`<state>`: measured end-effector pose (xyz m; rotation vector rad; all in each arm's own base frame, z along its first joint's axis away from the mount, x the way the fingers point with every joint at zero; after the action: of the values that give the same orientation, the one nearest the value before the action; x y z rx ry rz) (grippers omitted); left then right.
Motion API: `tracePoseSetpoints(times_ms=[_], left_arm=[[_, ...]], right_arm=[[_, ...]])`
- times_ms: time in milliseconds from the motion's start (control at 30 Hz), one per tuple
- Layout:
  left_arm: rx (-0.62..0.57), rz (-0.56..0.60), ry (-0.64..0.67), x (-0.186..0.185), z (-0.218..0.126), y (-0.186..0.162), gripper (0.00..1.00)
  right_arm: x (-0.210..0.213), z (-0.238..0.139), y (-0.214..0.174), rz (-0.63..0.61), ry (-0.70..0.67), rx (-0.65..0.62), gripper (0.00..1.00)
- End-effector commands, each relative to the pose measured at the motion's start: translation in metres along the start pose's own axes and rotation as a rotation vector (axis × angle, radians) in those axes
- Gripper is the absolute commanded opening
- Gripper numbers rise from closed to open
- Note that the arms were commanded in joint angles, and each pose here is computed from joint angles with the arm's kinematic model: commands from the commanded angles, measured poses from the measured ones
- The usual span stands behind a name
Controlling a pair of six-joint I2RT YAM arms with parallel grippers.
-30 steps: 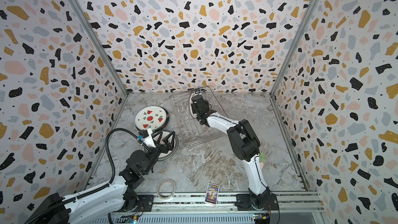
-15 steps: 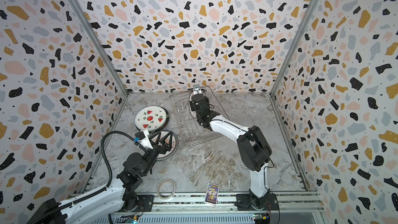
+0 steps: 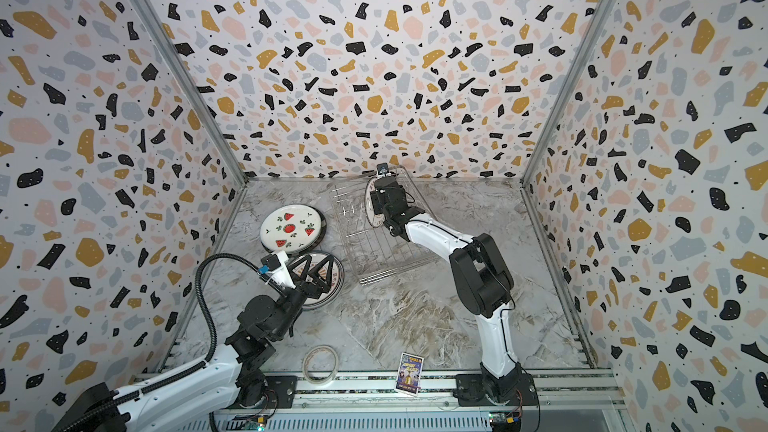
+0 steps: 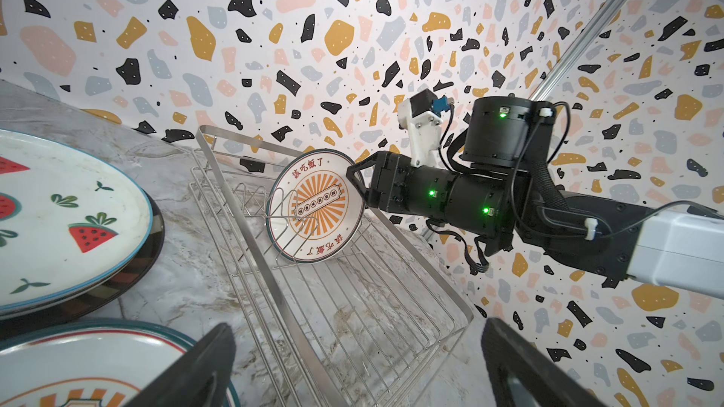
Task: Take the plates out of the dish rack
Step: 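Grip the rim of the last sunburst plate in the rack with the right gripper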
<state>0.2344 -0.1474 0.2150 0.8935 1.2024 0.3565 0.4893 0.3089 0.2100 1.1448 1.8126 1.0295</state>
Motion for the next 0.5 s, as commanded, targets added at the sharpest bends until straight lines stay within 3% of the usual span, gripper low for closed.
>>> tracePoseSetpoints(times_ms=[0, 133, 467], left_arm=[[-0.028, -0.013, -0.032, -0.004, -0.001, 0.004, 1.0], [-0.021, -0.007, -0.023, -0.002, 0.002, 0.002, 1.0], [-0.026, 0.013, 0.004, 0.002, 0.003, 0.002, 1.0]], right_arm=[[0.001, 0.003, 0.007, 0.017, 0.0, 0.012, 0.5], [0.001, 0.016, -0.001, 0.012, -0.039, 0.031, 0.35], [0.008, 0.03, -0.01, 0.009, -0.049, 0.042, 0.23]])
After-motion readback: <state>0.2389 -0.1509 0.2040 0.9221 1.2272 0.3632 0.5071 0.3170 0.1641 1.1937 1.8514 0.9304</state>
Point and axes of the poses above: each gripper's point midway between its finger pads, its own z axis out along the fingers, its own x axis along the line the jaws close on, y = z × x, the point moved 3 cm from there along -z, back along the fingers, and after that the axes turned 7 degrees about -z, right-handed, at the moved point
